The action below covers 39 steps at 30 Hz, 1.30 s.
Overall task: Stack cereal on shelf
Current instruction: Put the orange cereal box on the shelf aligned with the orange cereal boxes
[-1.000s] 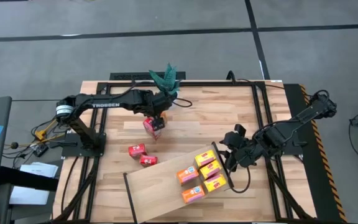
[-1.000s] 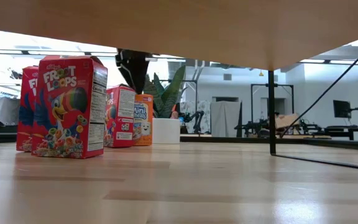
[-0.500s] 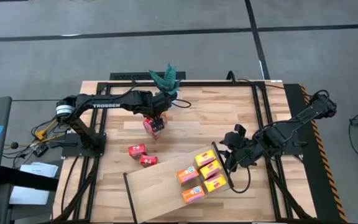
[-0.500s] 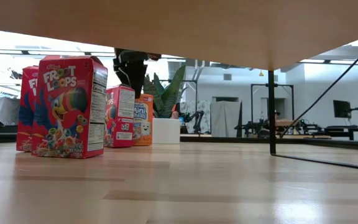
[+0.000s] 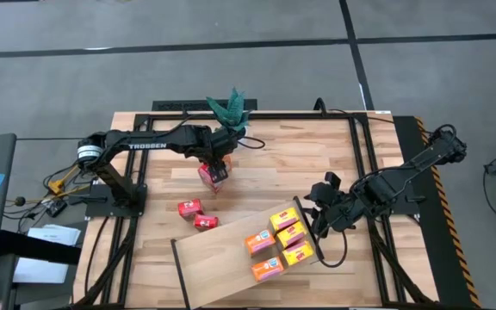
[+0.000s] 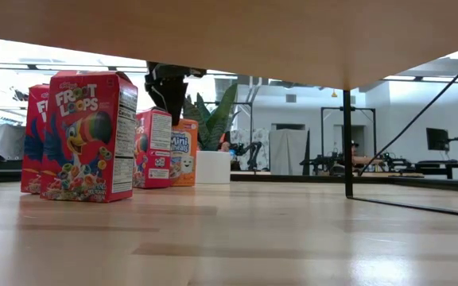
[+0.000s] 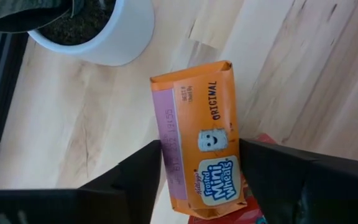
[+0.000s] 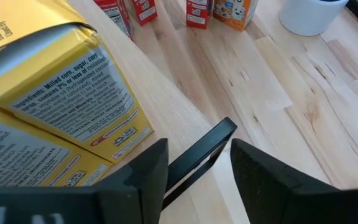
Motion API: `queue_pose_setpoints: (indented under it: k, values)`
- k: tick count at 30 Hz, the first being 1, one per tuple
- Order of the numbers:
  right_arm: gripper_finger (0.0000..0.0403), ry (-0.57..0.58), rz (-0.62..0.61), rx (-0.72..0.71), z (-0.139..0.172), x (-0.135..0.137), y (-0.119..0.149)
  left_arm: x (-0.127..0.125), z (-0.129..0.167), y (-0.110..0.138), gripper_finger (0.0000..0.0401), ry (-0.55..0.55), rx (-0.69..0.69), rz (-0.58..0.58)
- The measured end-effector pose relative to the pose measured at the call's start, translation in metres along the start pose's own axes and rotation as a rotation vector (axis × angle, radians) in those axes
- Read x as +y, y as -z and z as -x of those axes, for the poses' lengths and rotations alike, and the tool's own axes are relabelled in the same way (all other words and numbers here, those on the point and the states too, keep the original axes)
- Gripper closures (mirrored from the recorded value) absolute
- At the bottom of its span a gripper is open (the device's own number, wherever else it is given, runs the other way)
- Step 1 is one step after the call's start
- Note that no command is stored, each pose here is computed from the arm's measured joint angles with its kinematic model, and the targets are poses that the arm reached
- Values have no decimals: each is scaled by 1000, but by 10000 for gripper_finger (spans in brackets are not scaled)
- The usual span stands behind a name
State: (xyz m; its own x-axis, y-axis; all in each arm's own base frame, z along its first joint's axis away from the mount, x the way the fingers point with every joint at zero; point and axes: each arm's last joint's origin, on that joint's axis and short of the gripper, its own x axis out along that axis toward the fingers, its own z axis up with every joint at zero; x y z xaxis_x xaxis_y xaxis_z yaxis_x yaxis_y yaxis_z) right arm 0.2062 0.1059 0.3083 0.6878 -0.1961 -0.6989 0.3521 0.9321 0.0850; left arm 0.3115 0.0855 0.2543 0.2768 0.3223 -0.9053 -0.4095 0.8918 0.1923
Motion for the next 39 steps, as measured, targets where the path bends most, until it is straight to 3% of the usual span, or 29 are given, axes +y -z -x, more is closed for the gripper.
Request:
queue_pose_setpoints:
  k: [13, 22, 32, 39]
  values:
    - [218, 0, 0, 0, 0, 0, 0, 0, 0, 0, 240, -1, 1, 9]
    - [223, 0, 0, 0, 0, 0, 0, 2, 17, -8, 252, 5, -25, 34]
    - [216, 1, 9, 1, 0, 0, 0, -16, 82, -27, 253, 59, -95, 35]
    - [220, 3, 12, 3, 0, 0, 0, -44, 138, -25, 253, 139, -147, 75]
